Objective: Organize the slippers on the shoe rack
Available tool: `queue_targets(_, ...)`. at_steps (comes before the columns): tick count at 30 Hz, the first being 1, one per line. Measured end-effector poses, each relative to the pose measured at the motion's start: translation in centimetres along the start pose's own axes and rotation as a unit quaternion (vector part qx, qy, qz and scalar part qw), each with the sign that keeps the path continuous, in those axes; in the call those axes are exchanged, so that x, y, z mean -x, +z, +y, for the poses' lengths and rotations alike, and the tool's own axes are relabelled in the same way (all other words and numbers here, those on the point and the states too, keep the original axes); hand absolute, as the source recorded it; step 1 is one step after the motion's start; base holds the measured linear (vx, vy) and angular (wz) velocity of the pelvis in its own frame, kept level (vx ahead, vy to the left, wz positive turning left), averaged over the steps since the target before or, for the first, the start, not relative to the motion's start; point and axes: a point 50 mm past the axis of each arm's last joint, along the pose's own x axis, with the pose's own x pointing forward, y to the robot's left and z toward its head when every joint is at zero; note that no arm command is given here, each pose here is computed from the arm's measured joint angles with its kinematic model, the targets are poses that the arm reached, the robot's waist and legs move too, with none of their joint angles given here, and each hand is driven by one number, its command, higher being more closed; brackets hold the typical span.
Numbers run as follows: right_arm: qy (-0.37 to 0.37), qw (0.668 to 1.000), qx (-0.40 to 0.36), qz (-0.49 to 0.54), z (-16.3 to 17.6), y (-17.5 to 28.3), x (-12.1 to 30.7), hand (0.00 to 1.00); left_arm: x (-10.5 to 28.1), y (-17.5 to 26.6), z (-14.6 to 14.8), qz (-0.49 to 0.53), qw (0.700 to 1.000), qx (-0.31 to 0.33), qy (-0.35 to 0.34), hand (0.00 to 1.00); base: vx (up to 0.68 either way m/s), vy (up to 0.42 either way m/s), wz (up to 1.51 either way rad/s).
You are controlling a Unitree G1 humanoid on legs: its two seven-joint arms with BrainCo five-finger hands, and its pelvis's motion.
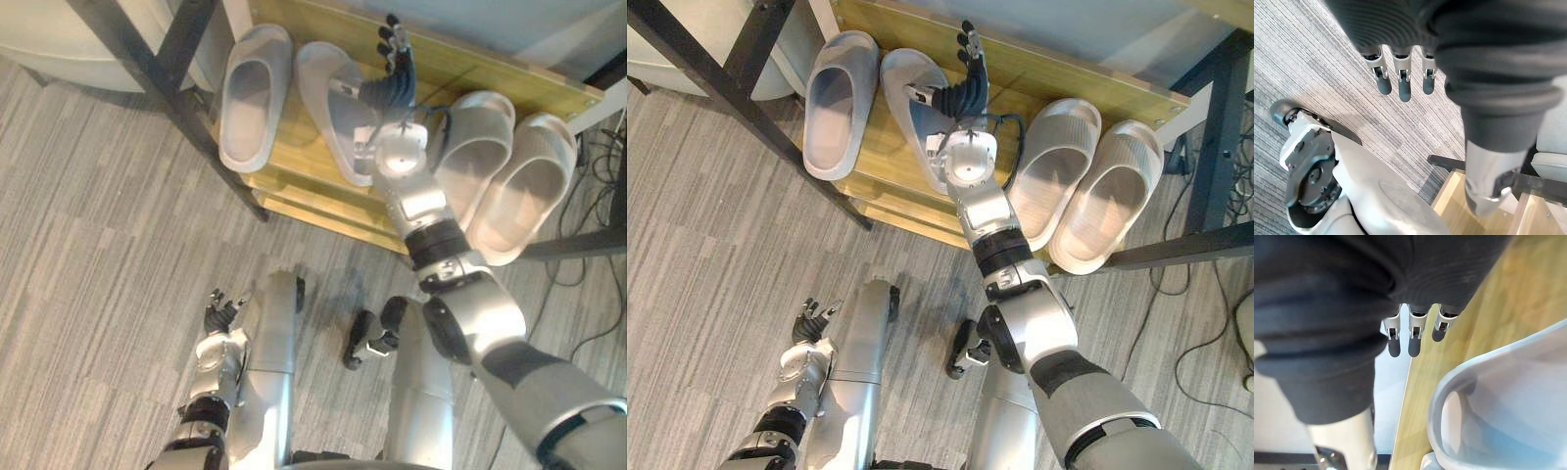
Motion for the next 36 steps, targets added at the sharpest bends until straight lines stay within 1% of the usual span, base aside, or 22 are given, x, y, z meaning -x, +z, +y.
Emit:
queue_targets(2,0.003,0.999,-0.034,0.015,0.0,-0.8,0.5,0.0,0.0,0.0,0.1,0.002,1.0,0.001,0.002,0.0,0.0,0.0,0.0)
queue_targets(7,0.011,0.995,-0.086,0.046,0.3,-2.1,1.5,0.0,-0.1,0.0,0.3,0.006,1.0,0.007,0.008,0.0,0.01,-0.013,0.01)
queue_targets(15,0.015,0.988,-0.134,0.08,0.2,-3.7,2.4,0.0,-0.1,0.0,0.5,0.006,1.0,0.01,0.013,0.0,0.0,-0.004,0.0)
queue_targets(21,0.034,0.977,-0.184,0.101,1.5,-4.3,3.2,0.0,-0.2,0.1,0.7,0.011,1.0,0.009,0.016,0.0,0.0,-0.03,0.0)
queue_targets(23,0.031,0.969,-0.219,0.108,1.7,-4.4,3.3,0.0,-0.2,0.1,0.7,0.011,1.0,0.009,0.018,0.0,0.0,0.0,0.0)
queue_targets(26,0.029,0.961,-0.251,0.114,1.9,-4.4,3.4,0.0,-0.2,0.1,0.8,0.012,1.0,0.009,0.025,0.0,0.0,-0.01,0.0)
queue_targets(31,0.039,0.951,-0.282,0.124,2.8,-4.4,3.8,0.0,-0.3,0.3,0.7,0.01,1.0,0.009,0.025,0.0,0.0,-0.038,0.01)
queue_targets(36,0.039,0.946,-0.298,0.124,3.1,-4.3,3.9,0.0,-0.3,0.5,0.6,0.006,1.0,0.009,0.024,0.0,0.0,-0.028,0.0)
